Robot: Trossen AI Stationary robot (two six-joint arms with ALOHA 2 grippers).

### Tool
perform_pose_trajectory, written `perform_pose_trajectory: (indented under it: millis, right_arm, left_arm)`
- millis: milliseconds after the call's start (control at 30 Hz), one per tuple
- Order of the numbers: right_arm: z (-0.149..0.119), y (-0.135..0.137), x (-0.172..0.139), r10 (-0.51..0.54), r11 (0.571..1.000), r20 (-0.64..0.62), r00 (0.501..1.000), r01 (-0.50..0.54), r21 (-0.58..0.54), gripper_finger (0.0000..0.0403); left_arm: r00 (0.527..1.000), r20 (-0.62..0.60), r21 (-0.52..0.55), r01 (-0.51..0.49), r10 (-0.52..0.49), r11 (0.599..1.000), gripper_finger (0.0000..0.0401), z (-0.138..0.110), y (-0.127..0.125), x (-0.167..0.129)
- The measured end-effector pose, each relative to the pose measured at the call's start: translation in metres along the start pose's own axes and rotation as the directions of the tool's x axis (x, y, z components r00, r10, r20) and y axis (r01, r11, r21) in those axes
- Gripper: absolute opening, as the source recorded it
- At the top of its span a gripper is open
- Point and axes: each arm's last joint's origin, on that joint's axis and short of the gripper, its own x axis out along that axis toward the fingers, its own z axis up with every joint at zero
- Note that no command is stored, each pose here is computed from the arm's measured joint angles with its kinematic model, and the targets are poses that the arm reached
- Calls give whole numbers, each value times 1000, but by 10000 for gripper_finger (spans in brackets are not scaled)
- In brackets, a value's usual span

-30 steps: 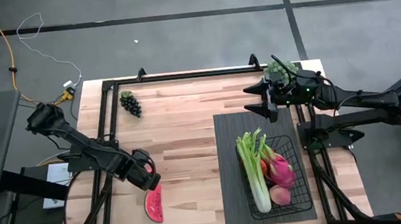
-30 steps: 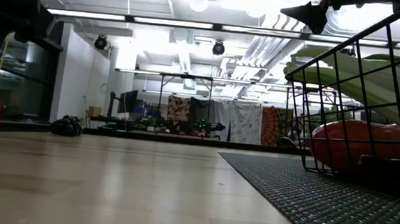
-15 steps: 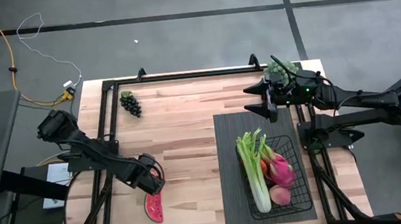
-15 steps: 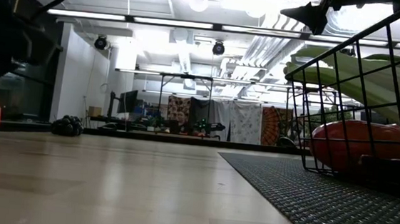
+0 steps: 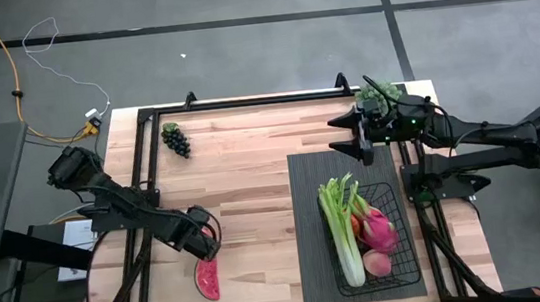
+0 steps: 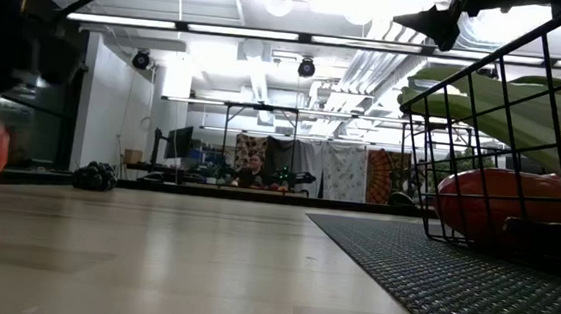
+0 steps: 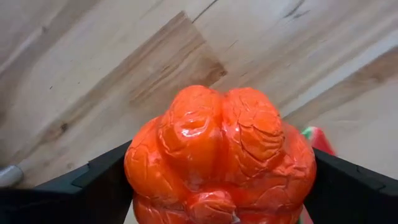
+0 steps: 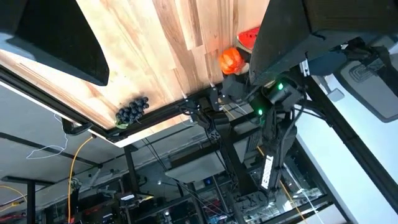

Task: Build produce basket
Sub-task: Put the squash into the black wire basket

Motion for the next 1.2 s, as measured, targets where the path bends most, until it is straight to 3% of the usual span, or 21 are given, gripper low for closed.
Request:
perform_pose_trajectory:
  millis: [167,300,400,500,567,633,733,867,967,1100,1200]
  right_arm:
    - [0,0,0,-8,1000,5,1000,8,29,378]
    - [1,-1,0,-47,996,24,999,45,80,378]
    - [2,-2,0,-74,983,38,997,66,172,378]
    - [2,-3,1,-113,948,47,992,94,304,378]
    - [0,-6,4,-152,892,45,987,117,437,378]
    - [-3,-9,10,-199,821,34,979,148,551,378]
    - [-11,-15,23,-236,730,-19,972,190,657,378]
    - [-27,-22,46,-229,642,-111,967,236,729,378]
    - [-33,-25,65,-171,645,-104,980,190,740,378]
    - [-38,-25,87,-105,634,-34,994,94,767,378]
    - [-43,-24,96,-49,606,-38,998,60,793,378]
  left_arm:
    - [989,73,46,122,-125,991,340,18,10,-27]
    - [921,274,134,249,-277,959,337,44,20,-68]
    - [789,472,251,307,-393,918,336,67,27,-101]
    - [618,629,363,304,-472,881,335,93,34,-127]
    - [513,696,431,261,-502,864,335,109,37,-138]
    - [440,738,472,205,-511,858,335,126,39,-144]
    - [431,728,519,163,-533,839,334,149,39,-138]
    - [481,668,574,153,-568,805,334,170,32,-118]
    - [482,633,614,165,-606,772,334,182,18,-107]
    - [395,648,637,189,-651,748,335,196,-4,-106]
    - [398,645,644,176,-652,745,335,206,-16,-108]
